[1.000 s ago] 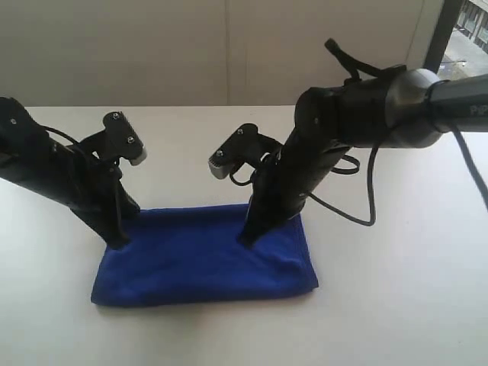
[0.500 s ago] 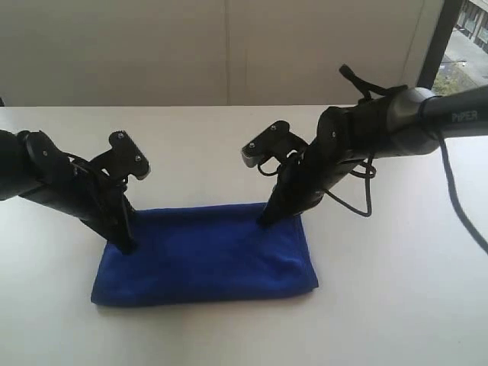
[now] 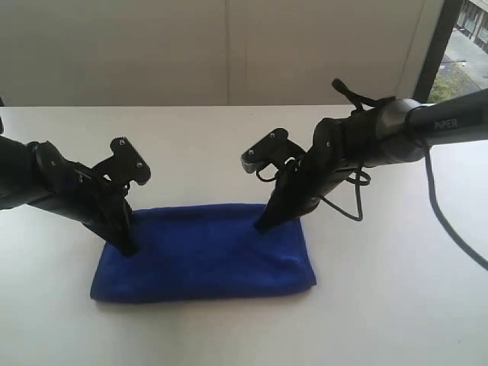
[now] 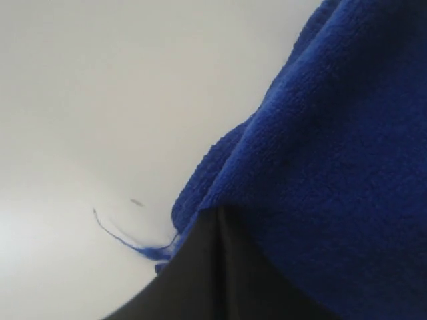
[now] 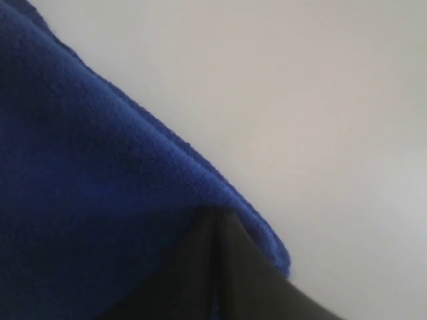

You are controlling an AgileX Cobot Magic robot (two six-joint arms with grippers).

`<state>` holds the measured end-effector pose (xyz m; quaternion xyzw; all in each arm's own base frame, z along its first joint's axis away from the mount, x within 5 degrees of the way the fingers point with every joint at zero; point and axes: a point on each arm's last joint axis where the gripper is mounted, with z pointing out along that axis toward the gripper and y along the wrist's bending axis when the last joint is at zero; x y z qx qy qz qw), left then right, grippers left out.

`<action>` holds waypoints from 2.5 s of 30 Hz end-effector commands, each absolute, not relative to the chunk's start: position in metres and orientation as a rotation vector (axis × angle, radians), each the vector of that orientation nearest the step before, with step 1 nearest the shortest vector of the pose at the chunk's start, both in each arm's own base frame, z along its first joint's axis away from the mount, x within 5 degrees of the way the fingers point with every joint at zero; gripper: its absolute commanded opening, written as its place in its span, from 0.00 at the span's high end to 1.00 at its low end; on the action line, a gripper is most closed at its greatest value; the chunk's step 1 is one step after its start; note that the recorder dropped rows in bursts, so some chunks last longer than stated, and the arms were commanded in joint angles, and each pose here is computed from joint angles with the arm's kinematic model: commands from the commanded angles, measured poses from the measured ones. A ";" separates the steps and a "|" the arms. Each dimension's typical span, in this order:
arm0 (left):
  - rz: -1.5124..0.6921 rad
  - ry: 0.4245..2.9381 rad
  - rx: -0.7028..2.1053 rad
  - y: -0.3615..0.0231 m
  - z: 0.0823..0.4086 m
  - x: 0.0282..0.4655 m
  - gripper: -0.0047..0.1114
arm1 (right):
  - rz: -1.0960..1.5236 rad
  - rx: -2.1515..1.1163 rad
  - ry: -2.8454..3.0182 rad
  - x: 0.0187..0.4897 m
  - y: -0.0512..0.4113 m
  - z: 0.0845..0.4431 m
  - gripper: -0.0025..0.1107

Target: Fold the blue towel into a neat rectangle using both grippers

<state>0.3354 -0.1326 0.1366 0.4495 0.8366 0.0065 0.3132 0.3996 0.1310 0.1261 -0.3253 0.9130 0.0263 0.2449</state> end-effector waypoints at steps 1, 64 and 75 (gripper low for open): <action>0.012 2.219 1.184 -0.133 0.133 0.334 0.96 | 0.065 -0.885 2.517 0.401 0.127 0.119 0.98; -0.144 2.329 1.146 -0.152 0.130 0.324 0.96 | 0.019 -1.119 2.661 0.353 0.131 0.109 0.98; -0.130 2.313 1.144 -0.153 0.131 0.325 0.96 | -0.002 -1.100 2.672 0.353 0.129 0.110 0.98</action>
